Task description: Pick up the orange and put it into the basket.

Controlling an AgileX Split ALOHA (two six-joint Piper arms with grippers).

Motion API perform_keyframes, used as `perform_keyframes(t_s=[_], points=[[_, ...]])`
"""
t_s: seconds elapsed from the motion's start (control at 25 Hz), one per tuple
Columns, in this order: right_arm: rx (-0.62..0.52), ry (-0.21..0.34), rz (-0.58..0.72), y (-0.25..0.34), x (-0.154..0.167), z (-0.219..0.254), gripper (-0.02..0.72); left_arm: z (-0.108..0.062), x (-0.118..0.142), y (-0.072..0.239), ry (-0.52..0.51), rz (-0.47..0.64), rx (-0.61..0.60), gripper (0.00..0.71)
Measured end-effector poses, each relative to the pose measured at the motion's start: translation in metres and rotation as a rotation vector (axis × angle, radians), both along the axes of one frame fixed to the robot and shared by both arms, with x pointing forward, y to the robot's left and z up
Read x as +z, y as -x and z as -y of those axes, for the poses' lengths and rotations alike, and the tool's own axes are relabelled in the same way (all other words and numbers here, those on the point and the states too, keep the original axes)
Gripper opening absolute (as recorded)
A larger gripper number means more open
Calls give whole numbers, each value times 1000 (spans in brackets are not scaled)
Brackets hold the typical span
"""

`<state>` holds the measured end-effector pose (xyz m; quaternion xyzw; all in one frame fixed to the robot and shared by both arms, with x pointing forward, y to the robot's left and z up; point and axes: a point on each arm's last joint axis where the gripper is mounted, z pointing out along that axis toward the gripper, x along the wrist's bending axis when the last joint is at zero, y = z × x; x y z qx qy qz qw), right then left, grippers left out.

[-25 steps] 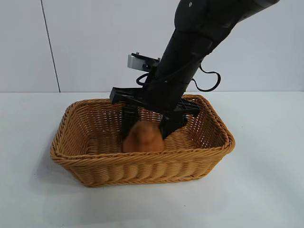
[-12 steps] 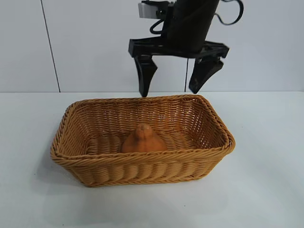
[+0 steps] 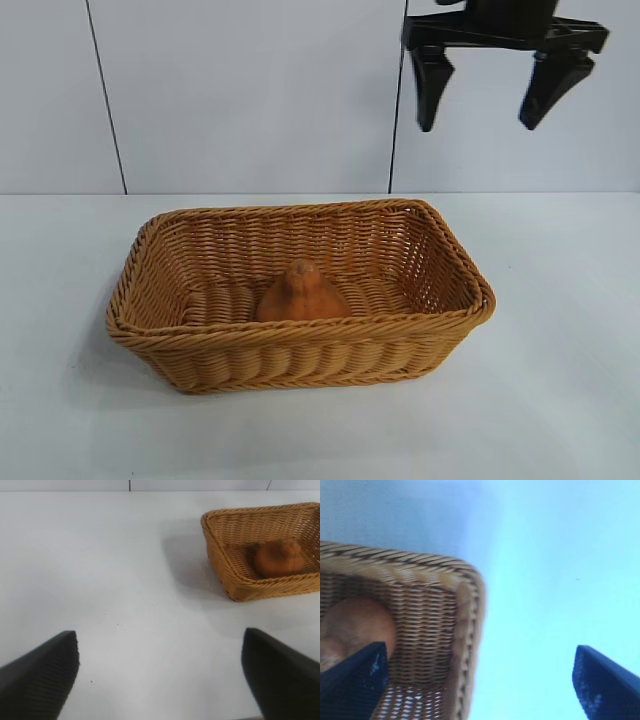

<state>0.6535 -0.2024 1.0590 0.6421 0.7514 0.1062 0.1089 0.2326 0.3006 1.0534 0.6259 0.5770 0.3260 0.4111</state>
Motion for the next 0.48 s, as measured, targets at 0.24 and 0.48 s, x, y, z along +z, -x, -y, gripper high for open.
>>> perform_keyframes(t_s=[0.24, 0.48], points=[[-164, 2, -6, -10, 0, 70, 694, 0, 0, 0, 0, 0, 0, 630], [-203, -14, -29, -9, -4, 94, 694, 0, 0, 0, 0, 0, 0, 630]])
